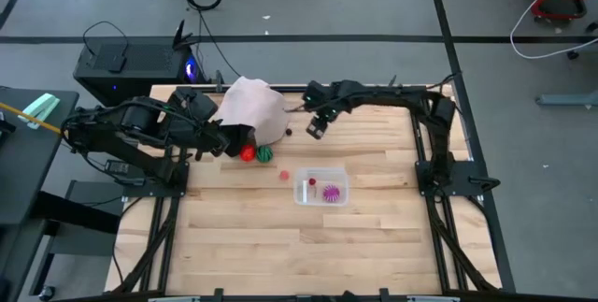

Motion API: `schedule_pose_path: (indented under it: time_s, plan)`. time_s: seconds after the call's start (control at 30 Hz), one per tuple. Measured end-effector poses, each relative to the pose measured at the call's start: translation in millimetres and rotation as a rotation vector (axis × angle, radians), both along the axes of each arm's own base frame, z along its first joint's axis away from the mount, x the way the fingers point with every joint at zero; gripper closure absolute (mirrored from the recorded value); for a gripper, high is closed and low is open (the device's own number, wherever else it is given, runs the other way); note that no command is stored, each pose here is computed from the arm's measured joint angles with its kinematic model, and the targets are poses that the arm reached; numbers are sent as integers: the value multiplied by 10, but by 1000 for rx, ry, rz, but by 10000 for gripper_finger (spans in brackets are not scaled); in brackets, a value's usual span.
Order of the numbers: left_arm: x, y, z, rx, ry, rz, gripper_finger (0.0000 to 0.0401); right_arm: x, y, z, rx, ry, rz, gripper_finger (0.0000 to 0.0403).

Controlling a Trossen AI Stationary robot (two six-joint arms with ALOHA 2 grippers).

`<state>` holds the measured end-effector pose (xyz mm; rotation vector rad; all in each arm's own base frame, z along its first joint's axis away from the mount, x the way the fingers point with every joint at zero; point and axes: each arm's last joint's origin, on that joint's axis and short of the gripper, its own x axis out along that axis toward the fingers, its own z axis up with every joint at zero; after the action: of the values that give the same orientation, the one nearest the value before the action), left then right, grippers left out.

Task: Pick and placing Produce into tupperware
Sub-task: Put the plum into the transparent bin

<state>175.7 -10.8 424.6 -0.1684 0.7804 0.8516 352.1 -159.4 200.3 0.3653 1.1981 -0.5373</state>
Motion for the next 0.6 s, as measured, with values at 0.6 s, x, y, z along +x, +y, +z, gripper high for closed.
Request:
schedule_pose_path:
  time_s: [0.6]
  plan:
    - [-2,2,1,-7,-12,13,256,-603,384,-379,-52,-528,58,211]
